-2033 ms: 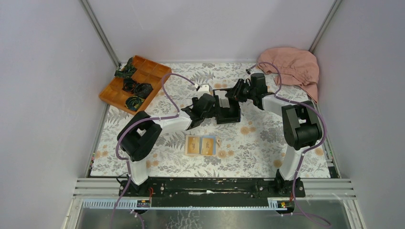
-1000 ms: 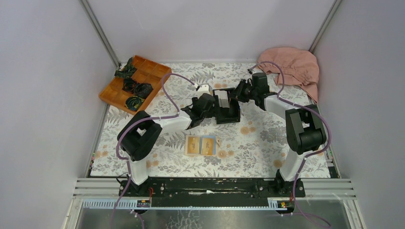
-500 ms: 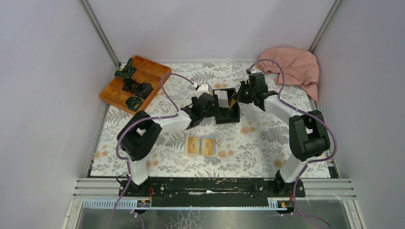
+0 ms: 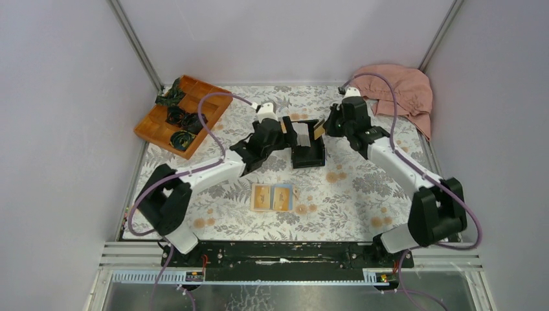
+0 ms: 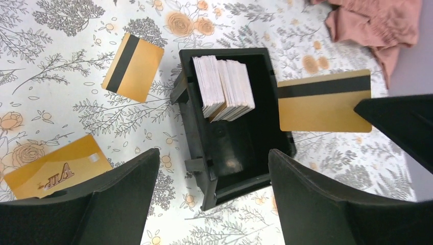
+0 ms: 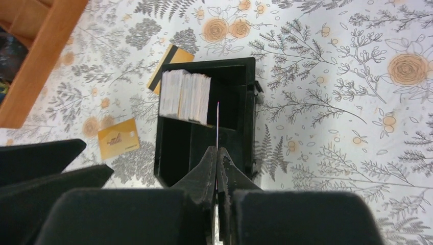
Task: Put the credit cards into the card holder
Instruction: Pick up the credit card from the storage box.
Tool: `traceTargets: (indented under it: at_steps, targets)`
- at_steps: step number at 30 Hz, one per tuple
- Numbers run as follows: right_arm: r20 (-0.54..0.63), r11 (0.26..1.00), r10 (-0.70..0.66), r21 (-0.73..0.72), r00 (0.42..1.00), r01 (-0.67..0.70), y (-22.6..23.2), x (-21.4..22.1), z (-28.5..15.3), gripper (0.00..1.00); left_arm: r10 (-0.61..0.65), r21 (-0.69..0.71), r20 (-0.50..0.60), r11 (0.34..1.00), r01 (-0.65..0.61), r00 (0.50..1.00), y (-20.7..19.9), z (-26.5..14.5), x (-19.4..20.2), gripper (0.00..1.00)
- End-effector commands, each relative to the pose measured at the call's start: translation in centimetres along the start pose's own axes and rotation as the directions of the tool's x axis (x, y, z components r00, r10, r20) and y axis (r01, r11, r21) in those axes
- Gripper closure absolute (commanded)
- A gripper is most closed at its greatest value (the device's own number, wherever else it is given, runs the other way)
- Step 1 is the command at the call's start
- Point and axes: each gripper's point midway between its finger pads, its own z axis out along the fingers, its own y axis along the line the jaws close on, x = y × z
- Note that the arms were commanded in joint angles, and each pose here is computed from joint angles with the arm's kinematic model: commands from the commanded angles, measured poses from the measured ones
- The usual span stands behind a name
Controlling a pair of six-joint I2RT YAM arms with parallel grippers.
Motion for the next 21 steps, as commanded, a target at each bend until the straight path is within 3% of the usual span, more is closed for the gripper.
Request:
traceTargets:
  at_steps: [1,7,15,21]
  targets:
    - [0.066,0.999,-0.045,-0.017,0.997,0.046,0.8,-1.1,-4.6,1.00,-0.015,0.050,0.006,0.999,0.014,1.000,-0.3,-2.7,-0.8,0.14]
    - [-0.009,0.980,-0.058,-0.191,0.998,0.056,2.7,2.4,-10.0,1.00,0.022,0.281,0.020,0.959,-0.027,1.000,-2.7,-7.2,-1.0,0.13]
    - [-0.134,0.893,-0.044,-0.450,0.990,-0.021,5.7,8.1,-15.1,1.00,0.150,0.612,-0.043,0.785,-0.092,0.988,-6.0,-13.3,2.1,0.13]
    - [-0.200,0.806,-0.025,-0.584,0.979,-0.099,7.6,10.7,-17.5,1.00,0.194,0.711,-0.068,0.697,-0.089,0.979,-6.9,-16.0,3.3,0.12]
